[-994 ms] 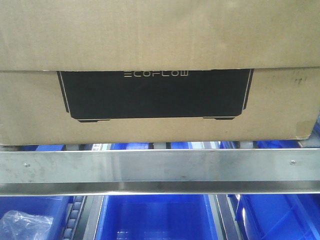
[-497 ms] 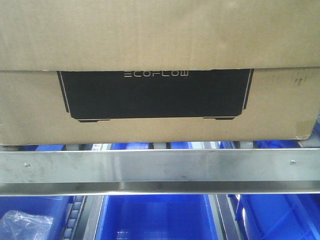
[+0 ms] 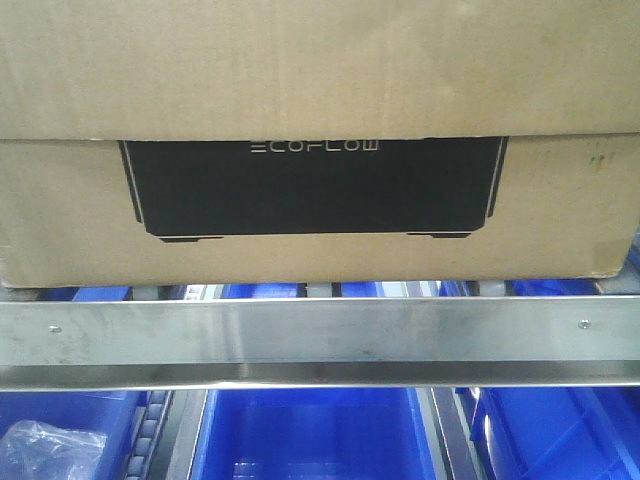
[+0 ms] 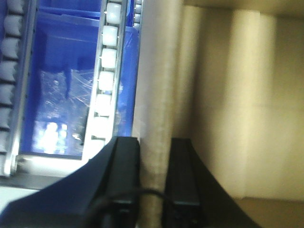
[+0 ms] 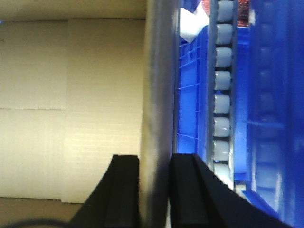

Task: Grab box from left shelf to table start
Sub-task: 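Lift the clamped box up off the shelf with both grippers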

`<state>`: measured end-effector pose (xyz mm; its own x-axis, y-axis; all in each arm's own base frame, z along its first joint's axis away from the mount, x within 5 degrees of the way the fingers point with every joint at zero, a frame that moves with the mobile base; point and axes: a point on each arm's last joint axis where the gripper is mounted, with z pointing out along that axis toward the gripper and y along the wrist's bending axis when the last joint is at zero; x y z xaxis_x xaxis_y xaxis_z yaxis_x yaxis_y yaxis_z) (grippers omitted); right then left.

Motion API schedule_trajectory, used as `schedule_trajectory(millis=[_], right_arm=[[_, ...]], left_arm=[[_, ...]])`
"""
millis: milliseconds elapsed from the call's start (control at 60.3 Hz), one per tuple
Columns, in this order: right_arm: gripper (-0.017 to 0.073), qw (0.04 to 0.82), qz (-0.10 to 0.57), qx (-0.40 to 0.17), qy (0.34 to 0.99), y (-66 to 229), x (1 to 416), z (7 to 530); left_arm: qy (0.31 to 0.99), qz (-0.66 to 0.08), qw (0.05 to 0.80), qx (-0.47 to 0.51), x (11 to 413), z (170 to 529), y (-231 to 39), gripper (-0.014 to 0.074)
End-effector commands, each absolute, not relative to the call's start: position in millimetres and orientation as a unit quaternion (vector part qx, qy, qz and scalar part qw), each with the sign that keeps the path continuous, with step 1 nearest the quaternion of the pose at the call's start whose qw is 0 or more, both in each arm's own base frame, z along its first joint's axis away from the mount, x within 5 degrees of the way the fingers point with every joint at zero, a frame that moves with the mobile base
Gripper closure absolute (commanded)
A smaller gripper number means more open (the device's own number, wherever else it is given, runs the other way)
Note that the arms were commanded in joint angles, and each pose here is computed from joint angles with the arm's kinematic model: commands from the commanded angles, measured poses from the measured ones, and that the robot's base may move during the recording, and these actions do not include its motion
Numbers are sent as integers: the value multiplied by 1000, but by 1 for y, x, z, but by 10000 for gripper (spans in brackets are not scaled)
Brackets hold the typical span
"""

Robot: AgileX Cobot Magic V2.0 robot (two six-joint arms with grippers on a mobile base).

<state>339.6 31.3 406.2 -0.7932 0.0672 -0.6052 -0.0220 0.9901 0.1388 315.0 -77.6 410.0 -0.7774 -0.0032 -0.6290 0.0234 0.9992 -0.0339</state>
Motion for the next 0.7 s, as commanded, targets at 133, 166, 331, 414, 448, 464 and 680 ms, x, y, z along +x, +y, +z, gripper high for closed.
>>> schedule_trajectory(millis=[133,166,331,414,448,464,680], right_arm=[[533,429,88,15,899,28,299,459],[533,431,89,15,898,28,294,459],[533,444,92,19,891,26,263,451],[533,458,94,20,884,25,245,449],[533,461,94,21,882,24,237,447],[533,461,94,21,882,24,232,446],[533,489,97,20,867,21,187,445]], left_arm=[[907,-66,414,-21,279,451,-70,679],[907,-66,415,-21,275,451,-69,679],[895,-74,439,-20,246,456,-61,679],[890,-77,450,-19,232,453,-57,679],[887,-78,455,-18,224,454,-55,679],[886,-76,457,-18,221,452,-53,679],[845,-85,529,-11,173,452,-38,678]])
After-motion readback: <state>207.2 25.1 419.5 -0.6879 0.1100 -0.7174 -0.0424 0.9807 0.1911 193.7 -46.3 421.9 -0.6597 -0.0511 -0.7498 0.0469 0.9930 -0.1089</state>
